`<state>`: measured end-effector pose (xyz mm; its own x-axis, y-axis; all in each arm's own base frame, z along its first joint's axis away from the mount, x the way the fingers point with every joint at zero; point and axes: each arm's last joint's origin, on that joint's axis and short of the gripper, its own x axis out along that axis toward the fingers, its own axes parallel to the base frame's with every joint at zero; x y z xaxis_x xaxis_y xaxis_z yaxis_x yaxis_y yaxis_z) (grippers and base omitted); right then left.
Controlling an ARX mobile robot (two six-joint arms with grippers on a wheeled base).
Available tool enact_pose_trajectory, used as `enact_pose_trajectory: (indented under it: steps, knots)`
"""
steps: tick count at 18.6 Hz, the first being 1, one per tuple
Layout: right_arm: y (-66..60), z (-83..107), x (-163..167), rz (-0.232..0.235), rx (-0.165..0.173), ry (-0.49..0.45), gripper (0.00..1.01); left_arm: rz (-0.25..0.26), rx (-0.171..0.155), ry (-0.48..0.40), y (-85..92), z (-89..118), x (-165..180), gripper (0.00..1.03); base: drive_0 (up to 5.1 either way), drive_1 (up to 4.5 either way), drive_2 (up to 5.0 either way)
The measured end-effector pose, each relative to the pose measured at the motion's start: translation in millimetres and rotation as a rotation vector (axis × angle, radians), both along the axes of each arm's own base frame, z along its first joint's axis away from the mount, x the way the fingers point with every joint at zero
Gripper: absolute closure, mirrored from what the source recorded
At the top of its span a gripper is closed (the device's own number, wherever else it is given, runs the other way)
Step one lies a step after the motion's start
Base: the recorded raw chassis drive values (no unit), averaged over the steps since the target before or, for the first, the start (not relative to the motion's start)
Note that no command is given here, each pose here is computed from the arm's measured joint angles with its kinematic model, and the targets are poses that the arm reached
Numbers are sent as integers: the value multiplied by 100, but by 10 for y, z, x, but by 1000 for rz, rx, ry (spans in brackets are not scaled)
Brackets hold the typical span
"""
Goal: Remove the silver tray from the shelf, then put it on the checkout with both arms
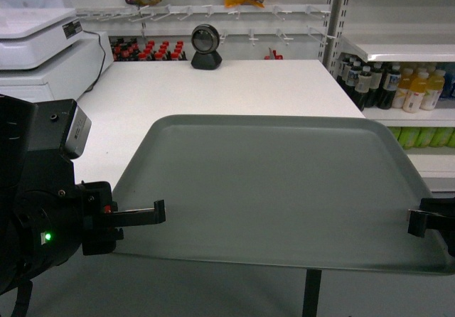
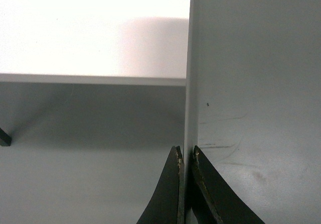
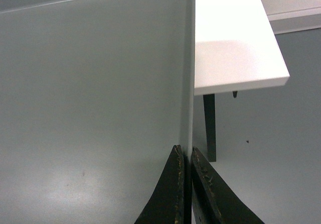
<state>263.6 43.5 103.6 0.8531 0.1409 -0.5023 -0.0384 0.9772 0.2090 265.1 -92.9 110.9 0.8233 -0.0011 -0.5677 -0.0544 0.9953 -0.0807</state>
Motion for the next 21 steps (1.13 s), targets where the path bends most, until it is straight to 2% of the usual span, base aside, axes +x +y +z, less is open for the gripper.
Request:
enact_pose_trajectory:
  steps: [6, 21]
  knots:
    - [0, 0, 0, 0, 0, 0, 99, 0, 1, 1, -2, -1, -2, 100, -264, 461, -242]
    - [2, 5, 9, 0, 0, -3, 99, 1, 2, -1, -6, 0, 3, 100, -26, 403, -455]
